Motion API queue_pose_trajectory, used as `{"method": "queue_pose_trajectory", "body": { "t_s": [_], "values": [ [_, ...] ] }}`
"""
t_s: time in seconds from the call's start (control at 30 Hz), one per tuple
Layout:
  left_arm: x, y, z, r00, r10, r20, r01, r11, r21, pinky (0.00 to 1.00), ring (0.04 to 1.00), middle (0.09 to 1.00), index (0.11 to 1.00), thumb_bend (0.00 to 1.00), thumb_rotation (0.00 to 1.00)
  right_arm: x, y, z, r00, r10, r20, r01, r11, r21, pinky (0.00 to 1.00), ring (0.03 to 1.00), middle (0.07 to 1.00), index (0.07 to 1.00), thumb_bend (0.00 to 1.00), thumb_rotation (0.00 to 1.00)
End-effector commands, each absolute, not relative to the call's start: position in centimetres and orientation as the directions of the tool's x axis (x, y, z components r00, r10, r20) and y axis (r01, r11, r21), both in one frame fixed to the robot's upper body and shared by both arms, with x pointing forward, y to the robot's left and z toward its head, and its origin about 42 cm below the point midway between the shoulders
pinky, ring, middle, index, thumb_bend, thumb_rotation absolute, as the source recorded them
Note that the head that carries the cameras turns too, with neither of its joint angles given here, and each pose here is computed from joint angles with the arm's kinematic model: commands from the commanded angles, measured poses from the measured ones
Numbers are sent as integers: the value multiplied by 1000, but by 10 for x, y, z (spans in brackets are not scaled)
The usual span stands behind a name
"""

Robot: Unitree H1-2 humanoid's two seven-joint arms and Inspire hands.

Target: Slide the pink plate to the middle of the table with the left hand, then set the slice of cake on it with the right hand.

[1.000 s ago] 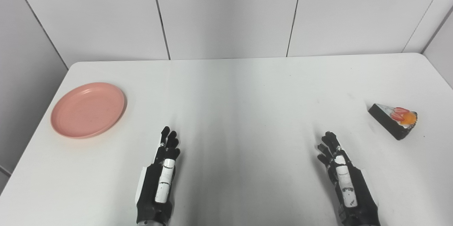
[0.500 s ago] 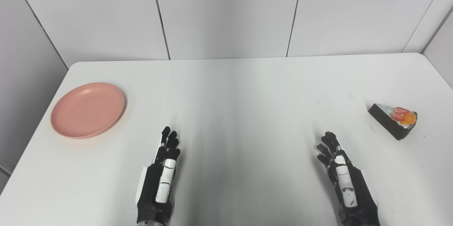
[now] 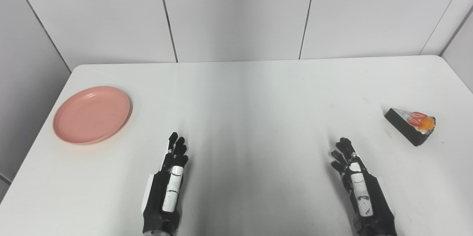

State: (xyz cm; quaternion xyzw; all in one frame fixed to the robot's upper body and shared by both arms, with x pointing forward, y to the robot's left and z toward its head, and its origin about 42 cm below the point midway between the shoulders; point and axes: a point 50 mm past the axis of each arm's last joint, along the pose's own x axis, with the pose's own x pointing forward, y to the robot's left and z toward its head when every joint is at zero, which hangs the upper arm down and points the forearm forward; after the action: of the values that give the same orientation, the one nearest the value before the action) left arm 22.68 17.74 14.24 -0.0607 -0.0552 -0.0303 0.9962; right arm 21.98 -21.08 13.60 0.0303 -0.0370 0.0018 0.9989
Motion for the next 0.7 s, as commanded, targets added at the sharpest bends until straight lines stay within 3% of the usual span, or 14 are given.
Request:
{"method": "queue_pose_trajectory", "body": {
  "t_s": [0.0, 0.67],
  "values": [
    [227, 178, 150, 986, -67, 154, 84, 991, -105, 1000, 998, 1000, 1000, 690, 856, 219, -210, 146, 990, 4, 144, -13, 998, 60, 924, 921, 943, 938, 920, 956],
    [227, 179, 150, 986, -78, 145, 93, 991, -100, 1000, 1000, 1000, 1000, 699, 851, 219, -209, 146, 989, 8, 145, -16, 999, 52, 913, 920, 945, 943, 917, 957]
  ]
}}
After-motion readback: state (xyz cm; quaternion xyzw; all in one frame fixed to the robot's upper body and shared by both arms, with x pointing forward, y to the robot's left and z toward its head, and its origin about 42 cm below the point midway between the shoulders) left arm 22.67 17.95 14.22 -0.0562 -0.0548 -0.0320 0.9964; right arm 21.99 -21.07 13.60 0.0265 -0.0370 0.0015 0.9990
